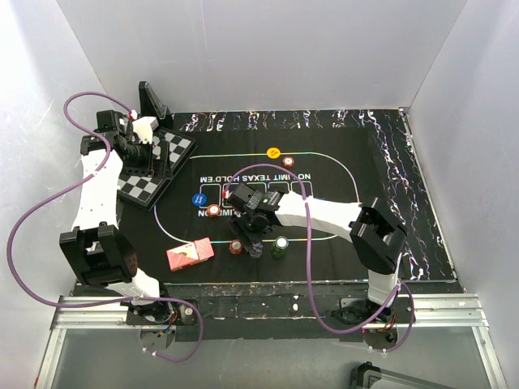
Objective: Distribute texas hold em gaming equipment
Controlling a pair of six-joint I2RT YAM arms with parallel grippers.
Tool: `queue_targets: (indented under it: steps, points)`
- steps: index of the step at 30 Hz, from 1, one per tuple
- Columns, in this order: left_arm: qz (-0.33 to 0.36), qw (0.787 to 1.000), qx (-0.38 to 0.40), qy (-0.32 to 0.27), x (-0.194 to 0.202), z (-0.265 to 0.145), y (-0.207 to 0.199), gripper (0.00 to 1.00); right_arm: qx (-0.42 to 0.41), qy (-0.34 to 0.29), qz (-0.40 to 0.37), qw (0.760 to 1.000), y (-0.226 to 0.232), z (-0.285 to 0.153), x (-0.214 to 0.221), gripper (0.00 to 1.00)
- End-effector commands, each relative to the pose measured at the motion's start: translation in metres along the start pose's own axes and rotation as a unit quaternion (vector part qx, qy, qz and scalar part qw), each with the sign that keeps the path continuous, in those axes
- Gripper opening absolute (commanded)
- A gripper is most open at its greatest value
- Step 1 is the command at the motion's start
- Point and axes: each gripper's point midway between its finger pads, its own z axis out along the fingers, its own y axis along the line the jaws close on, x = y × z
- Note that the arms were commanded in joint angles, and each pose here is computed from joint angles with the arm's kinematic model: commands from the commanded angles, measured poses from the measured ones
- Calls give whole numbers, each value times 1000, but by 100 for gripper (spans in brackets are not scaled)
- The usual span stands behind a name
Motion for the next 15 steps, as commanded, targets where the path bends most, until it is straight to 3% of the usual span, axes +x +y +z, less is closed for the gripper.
queue_targets:
  steps: [1, 15]
  points:
    - [7, 1000, -8, -26, -12, -11, 1, 100, -8, 0, -4, 1000, 5, -1, -1, 66]
    - [6, 1000, -11, -27, -11, -13, 2, 100, -4, 9, -3, 1000, 3, 1, 2, 44]
